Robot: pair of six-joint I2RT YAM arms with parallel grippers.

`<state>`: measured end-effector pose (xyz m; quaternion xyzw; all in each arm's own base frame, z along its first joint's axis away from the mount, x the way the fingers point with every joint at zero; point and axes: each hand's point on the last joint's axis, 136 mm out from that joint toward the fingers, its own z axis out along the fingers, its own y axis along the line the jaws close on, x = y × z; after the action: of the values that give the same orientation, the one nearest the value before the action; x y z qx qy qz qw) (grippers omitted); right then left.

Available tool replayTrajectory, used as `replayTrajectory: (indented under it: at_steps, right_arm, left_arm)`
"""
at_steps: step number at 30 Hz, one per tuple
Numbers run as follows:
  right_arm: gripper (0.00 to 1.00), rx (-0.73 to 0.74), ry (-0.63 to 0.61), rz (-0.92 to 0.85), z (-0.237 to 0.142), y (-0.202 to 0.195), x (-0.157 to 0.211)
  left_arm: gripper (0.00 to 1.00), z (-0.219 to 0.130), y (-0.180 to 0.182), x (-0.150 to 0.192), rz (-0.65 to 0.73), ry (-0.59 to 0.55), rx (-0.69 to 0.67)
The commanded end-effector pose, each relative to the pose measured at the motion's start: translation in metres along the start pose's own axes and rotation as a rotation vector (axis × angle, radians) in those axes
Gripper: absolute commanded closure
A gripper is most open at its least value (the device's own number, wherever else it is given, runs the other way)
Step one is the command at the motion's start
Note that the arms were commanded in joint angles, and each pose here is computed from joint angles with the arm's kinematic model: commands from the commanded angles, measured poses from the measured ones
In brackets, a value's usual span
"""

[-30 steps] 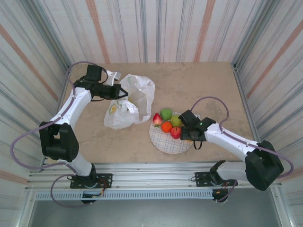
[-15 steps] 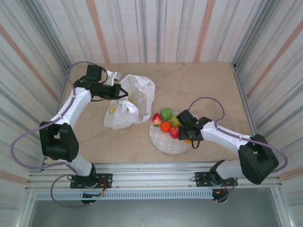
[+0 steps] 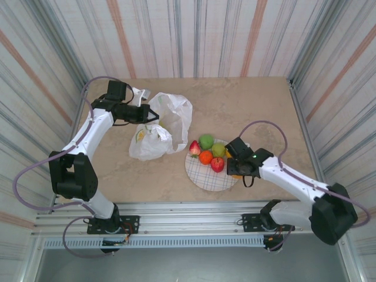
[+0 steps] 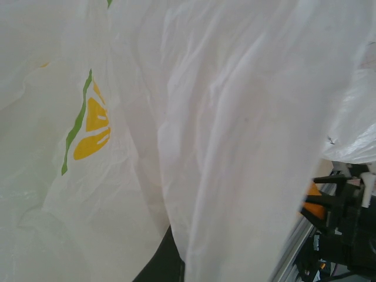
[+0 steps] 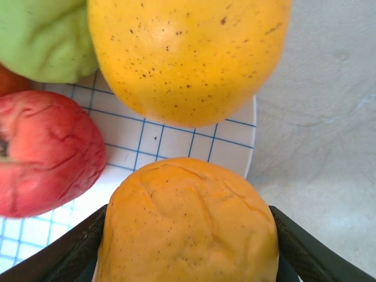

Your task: Place the fruits into the plastic bag

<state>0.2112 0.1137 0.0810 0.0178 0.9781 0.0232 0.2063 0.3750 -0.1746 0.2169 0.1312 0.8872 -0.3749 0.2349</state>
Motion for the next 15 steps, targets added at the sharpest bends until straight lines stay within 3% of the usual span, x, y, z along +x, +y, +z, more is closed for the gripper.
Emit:
replayTrajectory:
  at_steps: [1,9,15]
  right_arm:
    - [0.42,-0.061,-0.079,-0.011,-0.031,0.005,-0.017]
    - [0.47,-0.362,-0.273,-0.083,-0.083,0.088,-0.081]
    - [0.47,-0.55,-0.317,-0.126,-0.085,0.165,-0.117]
  left_arm:
    - [1.0,-0.006,-0.008,-0.005,0.013,-0.011,0.024]
    - [1.0,-0.008,-0.015,-0.007,0.019,-0.02,0.056]
    - [1.0,-0.007,-0.019,-0.006,0.02,-0.017,0.074]
